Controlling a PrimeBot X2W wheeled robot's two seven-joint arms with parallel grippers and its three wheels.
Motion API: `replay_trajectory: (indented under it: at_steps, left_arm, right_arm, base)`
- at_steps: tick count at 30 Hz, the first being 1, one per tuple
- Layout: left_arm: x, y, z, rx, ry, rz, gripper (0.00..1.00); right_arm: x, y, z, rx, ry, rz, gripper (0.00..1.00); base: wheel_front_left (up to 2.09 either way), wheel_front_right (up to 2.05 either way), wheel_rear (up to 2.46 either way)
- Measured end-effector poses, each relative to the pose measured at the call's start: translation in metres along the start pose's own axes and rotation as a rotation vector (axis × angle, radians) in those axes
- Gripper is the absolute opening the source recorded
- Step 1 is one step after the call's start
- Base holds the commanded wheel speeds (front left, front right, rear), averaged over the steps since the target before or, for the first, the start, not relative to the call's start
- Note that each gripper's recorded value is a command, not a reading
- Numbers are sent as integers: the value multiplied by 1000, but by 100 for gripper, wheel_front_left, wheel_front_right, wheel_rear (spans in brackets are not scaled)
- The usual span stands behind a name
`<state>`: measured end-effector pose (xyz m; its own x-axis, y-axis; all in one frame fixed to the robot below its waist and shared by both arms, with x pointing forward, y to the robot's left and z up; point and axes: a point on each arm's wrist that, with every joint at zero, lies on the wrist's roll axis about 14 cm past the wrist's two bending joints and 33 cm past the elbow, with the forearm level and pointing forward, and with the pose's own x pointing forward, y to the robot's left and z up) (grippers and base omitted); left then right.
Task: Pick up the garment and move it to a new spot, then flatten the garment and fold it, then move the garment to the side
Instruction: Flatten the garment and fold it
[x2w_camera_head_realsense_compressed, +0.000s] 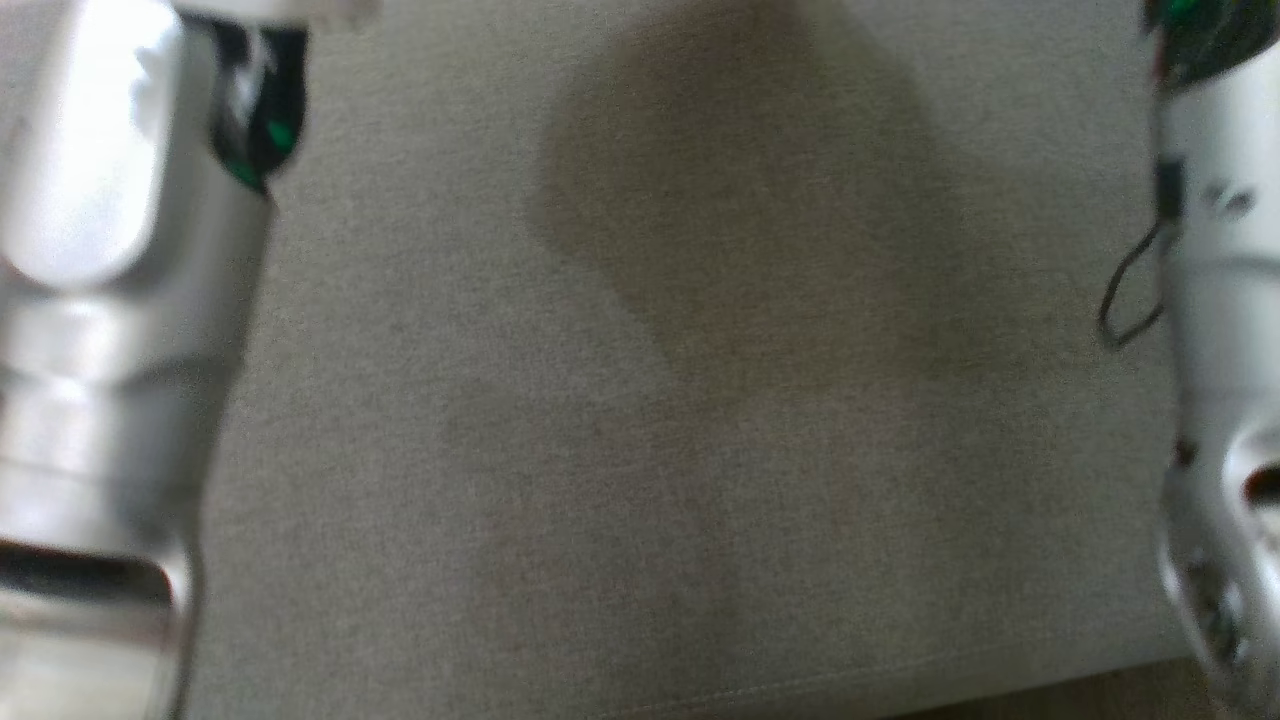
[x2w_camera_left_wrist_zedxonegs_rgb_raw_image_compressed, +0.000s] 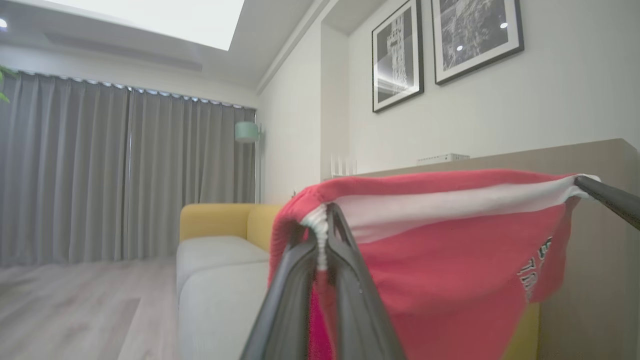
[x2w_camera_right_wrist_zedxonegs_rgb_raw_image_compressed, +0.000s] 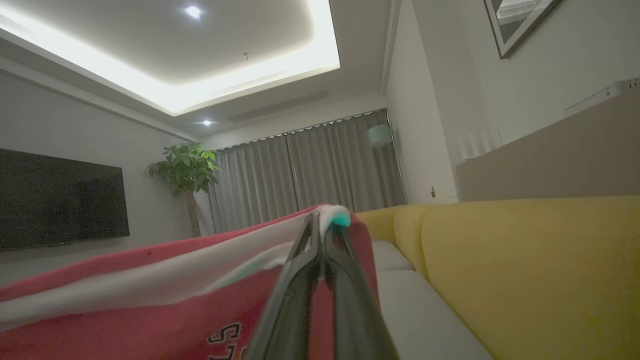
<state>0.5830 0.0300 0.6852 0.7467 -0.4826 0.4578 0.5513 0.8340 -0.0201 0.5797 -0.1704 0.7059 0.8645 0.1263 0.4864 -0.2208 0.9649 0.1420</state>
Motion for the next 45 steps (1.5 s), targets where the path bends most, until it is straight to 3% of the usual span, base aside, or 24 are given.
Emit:
replay_trajectory:
  at_steps: [4,7,12,17,23,29,35,42,45]
  left_arm:
    - [-33,-3,-41,-71,104,50,0]
    - [-91,-11,-96,-188,260,131,0]
    - [-201,-64,-170,-353,543,194,0]
    - [-260,-97,-181,-450,646,244,0]
    - [-302,-121,-168,-491,677,276,0]
    - [-328,-154,-153,-498,695,214,0]
    - [-318,-164,-132,-525,621,187,0]
    - [-289,-154,-116,-519,532,171,0]
    - [-259,-140,-108,-524,462,170,0]
  right_arm:
    - [-39,-9,-40,24,119,-44,0]
    - [-100,-17,-91,72,283,-106,0]
    - [-211,-24,-143,149,506,-226,0]
    - [-287,-18,-153,221,609,-314,0]
    - [-334,1,-143,283,635,-335,0]
    - [-361,3,-127,315,613,-359,0]
    - [-361,3,-117,330,586,-349,0]
    - [-316,8,-117,329,542,-280,0]
    - [-264,7,-113,315,481,-228,0]
  base:
    - [0,0,0]
    - [0,0,0]
    - [0,0,0]
    - [0,0,0]
    - [0,0,0]
    - [0,0,0]
    - [0,0,0]
    - [0,0,0]
    - [0,0,0]
